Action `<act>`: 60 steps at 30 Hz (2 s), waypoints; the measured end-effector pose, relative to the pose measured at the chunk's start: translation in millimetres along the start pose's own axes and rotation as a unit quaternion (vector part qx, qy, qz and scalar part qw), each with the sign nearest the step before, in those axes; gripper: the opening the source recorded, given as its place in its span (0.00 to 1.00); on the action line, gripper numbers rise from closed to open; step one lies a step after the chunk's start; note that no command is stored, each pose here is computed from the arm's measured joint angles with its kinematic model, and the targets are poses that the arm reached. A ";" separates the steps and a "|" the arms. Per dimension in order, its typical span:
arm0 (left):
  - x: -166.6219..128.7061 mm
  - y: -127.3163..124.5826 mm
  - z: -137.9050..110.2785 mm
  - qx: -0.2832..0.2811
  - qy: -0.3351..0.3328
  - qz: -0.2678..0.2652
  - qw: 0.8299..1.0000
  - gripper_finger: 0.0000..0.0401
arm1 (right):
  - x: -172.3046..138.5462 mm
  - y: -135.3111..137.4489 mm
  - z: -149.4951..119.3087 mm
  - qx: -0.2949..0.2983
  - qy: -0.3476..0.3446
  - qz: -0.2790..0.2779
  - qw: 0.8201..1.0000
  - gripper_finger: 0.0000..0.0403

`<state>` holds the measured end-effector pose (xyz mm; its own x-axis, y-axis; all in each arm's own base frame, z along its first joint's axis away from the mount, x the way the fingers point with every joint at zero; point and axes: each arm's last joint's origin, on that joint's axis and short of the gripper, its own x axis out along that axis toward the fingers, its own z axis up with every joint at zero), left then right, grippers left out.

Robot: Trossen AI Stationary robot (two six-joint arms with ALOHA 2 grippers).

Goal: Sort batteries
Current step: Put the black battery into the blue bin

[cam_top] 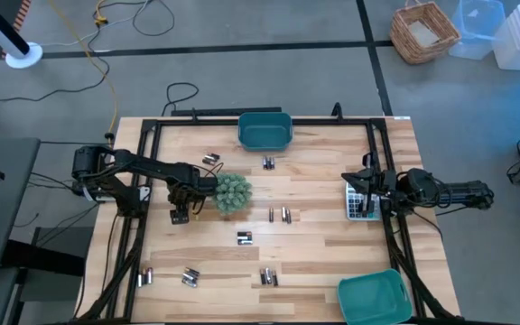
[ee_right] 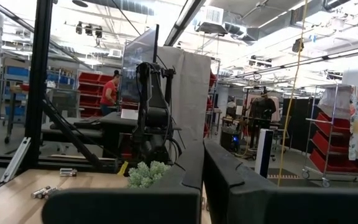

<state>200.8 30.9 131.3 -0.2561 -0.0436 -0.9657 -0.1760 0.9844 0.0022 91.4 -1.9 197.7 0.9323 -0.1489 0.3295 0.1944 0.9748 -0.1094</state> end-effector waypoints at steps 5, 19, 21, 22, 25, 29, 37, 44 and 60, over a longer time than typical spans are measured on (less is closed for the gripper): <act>0.0 -0.1 0.1 0.000 -0.001 -0.001 1.000 0.63 | 0.0 0.0 0.1 -0.002 0.000 0.000 1.000 0.07; -0.5 -0.3 -0.5 -0.012 0.002 -0.004 1.000 0.56 | 0.0 0.0 0.0 -0.001 0.000 0.000 1.000 0.07; -1.4 -0.3 -1.2 -0.015 -0.001 -0.004 1.000 0.56 | 0.0 0.0 0.1 -0.001 0.000 0.000 1.000 0.07; -1.9 -0.3 -1.5 -0.015 -0.002 -0.004 1.000 0.56 | 0.0 0.0 0.0 -0.001 0.000 0.000 1.000 0.07; -3.8 -0.3 -2.9 -0.022 -0.007 -0.005 1.000 0.56 | 0.0 0.0 0.1 -0.001 0.000 0.000 1.000 0.07; -5.4 -0.4 -4.5 -0.028 -0.008 -0.007 1.000 0.56 | 0.0 0.0 0.1 -0.001 -0.001 0.000 1.000 0.07; -5.7 -0.3 -6.6 -0.040 0.004 -0.006 0.999 0.56 | 0.0 0.0 0.2 -0.001 -0.001 0.000 1.000 0.07; -5.8 0.0 -9.5 -0.052 0.018 0.000 0.998 0.56 | 0.0 0.0 0.1 -0.001 -0.001 0.000 1.000 0.07; -25.4 0.0 -8.4 -0.055 0.039 0.004 0.998 0.56 | 0.0 -0.1 0.1 -0.001 -0.001 0.000 1.000 0.07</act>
<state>199.3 30.6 158.0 -0.3308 -0.0541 -0.9422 -0.2768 0.9600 0.0421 91.4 -1.9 197.8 0.9318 -0.1496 0.3307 0.1957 0.9744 -0.1107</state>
